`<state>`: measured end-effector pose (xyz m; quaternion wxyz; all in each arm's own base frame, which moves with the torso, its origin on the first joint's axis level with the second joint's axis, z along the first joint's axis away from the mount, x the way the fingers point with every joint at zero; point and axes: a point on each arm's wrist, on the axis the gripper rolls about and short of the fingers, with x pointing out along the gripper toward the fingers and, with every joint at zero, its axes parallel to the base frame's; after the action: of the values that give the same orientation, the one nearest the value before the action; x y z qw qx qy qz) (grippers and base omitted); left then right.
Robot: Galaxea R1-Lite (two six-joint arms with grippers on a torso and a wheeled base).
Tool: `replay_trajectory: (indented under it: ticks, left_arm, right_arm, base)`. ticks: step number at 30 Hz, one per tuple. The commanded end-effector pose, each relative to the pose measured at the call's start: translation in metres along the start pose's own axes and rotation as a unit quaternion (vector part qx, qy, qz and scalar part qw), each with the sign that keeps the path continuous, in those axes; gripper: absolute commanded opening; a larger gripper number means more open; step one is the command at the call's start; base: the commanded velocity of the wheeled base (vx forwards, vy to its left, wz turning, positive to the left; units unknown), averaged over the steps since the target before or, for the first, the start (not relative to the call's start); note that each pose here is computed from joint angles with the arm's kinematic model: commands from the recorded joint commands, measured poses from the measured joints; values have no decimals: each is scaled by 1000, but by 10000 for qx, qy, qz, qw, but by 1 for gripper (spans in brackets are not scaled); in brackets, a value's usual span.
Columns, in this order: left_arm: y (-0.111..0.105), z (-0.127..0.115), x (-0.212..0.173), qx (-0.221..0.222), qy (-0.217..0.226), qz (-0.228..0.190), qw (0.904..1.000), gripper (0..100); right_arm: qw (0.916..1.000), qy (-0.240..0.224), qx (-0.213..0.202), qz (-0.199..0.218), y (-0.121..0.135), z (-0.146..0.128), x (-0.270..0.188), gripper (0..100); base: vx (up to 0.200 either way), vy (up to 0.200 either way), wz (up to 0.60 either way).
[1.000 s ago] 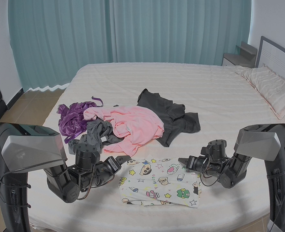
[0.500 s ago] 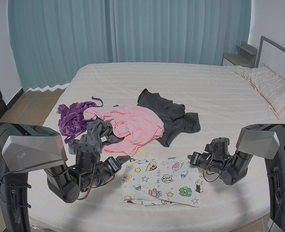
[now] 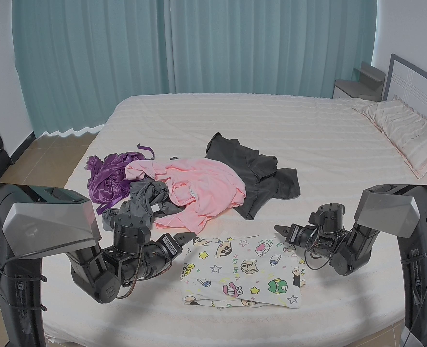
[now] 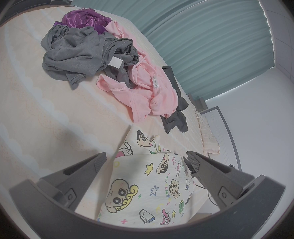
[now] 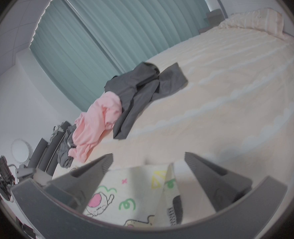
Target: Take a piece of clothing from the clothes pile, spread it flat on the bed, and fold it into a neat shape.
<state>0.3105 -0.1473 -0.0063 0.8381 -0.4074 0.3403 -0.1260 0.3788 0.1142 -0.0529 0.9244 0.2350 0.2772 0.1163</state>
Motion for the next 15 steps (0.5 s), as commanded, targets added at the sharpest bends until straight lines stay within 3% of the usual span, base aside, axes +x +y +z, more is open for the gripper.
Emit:
replay_trajectory:
  ticks: [1, 3, 6, 11, 14, 15]
  left_arm:
    - [0, 0, 0, -1, 1, 5, 10000, 100]
    - [0, 0, 0, -1, 1, 5, 10000, 100]
    - [0, 0, 0, -9, 1, 5, 10000, 100]
    - [1, 0, 0, -10, 6, 11, 10000, 100]
    - [1, 0, 0, -10, 6, 11, 10000, 100]
    - [1, 0, 0, -10, 6, 11, 10000, 100]
  right_arm:
    - [9995, -316, 3, -80, 4, 15, -6, 100]
    - [9982, -585, -24, -128, 16, 26, -19, 100]
    - [9980, -627, -59, 62, 37, 31, -41, 100]
    - [9982, -324, 147, 483, 76, 13, -77, 100]
    - [9977, -233, 257, 575, 83, 10, -87, 100]
    - [9975, -1, 336, 616, 89, -3, -90, 100]
  base:
    - [0, 0, 0]
    - [0, 0, 0]
    - [0, 0, 0]
    - [0, 0, 0]
    - [0, 0, 0]
    - [0, 0, 0]
